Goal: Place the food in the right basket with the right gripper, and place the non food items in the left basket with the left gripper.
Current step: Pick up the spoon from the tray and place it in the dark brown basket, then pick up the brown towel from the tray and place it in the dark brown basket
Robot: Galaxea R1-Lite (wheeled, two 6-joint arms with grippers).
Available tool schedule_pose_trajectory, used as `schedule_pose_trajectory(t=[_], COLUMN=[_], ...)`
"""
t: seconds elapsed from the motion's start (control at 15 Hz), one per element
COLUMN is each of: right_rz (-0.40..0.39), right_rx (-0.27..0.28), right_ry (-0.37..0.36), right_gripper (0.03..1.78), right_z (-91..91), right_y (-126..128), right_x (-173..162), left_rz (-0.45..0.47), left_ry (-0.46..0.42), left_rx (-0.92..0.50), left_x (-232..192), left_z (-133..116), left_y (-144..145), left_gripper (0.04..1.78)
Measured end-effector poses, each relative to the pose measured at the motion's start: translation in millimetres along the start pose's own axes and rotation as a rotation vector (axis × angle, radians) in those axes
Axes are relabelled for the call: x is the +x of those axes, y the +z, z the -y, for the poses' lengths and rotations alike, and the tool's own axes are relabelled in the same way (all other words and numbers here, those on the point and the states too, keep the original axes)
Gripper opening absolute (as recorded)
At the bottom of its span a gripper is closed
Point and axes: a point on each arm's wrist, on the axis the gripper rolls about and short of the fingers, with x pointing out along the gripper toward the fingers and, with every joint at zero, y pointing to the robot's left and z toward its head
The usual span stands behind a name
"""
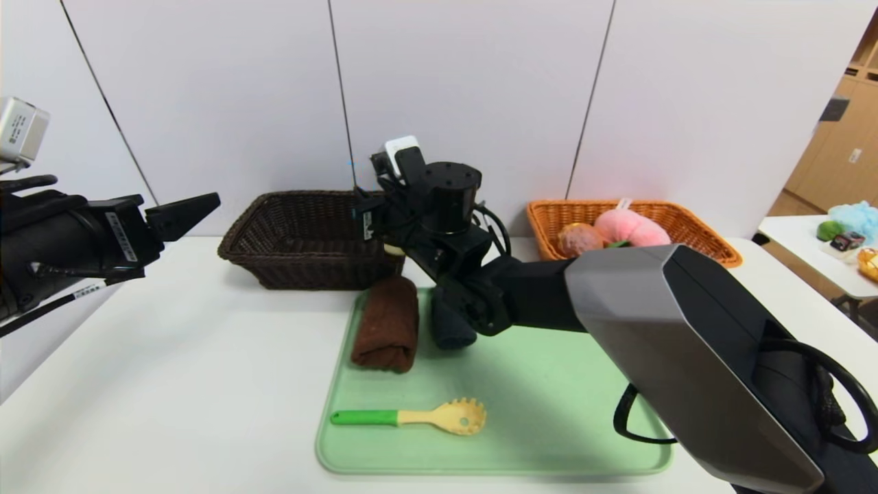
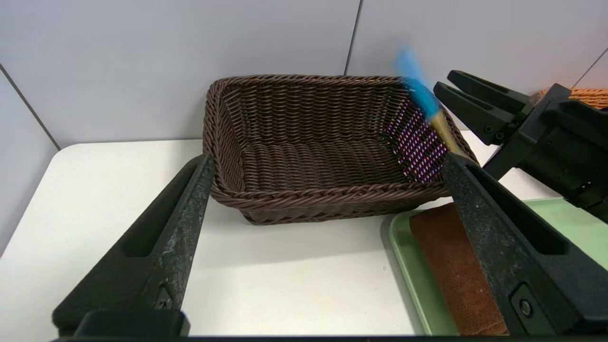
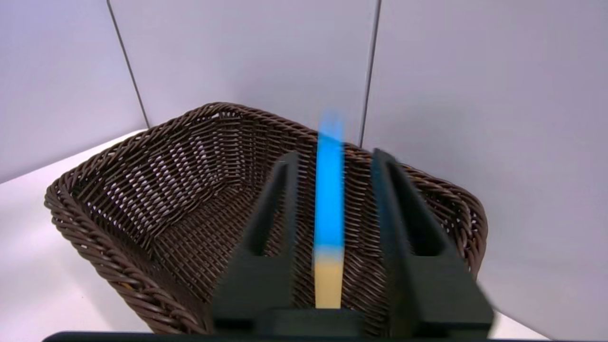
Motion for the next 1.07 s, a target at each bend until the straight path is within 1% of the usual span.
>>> schedule_pose_trajectory(t=[0.13,0.27,0.4,0.53,0.6,0.67,0.73,0.87,0.93,1.07], right_rz=[0.002,0.003,0.007,0.022,0.037,0.057,0.081,0.120,0.127,0.106], right_rx=[0.000,-0.001,-0.001,-0.002,-0.003,-0.005,-0.007,-0.013,-0.022,-0.055], right_ry=[-0.002,-0.006,-0.011,-0.026,-0.044,-0.075,-0.114,-0.210,-0.253,-0.330], right_gripper=[0.87,1.06,1.21,1.32,1.37,1.41,1.44,1.50,1.53,1.57], right_z=[1.0,3.3,5.7,14.7,23.5,37.0,51.2,82.7,99.5,130.8], right_y=[1,2,4,12,20,32,46,77,93,114], right_x=[0,0,0,-1,-1,-3,-6,-18,-29,-56], left_rz=[0.008,0.007,0.007,0.011,0.018,0.029,0.040,0.066,0.077,0.084], left_ry=[0.000,0.000,0.000,-0.001,-0.002,-0.007,-0.021,-0.072,-0.091,-0.086], left_rx=[0.001,0.002,0.000,0.002,0.003,0.005,0.003,-0.013,-0.021,-0.038], left_x=[1,1,1,0,-1,-1,0,4,7,14], left_z=[0,0,0,0,0,1,4,18,26,41], left_y=[0,0,0,1,2,3,6,12,15,17], left_gripper=[1.69,1.69,1.69,1.69,1.69,1.69,1.69,1.69,1.69,1.69])
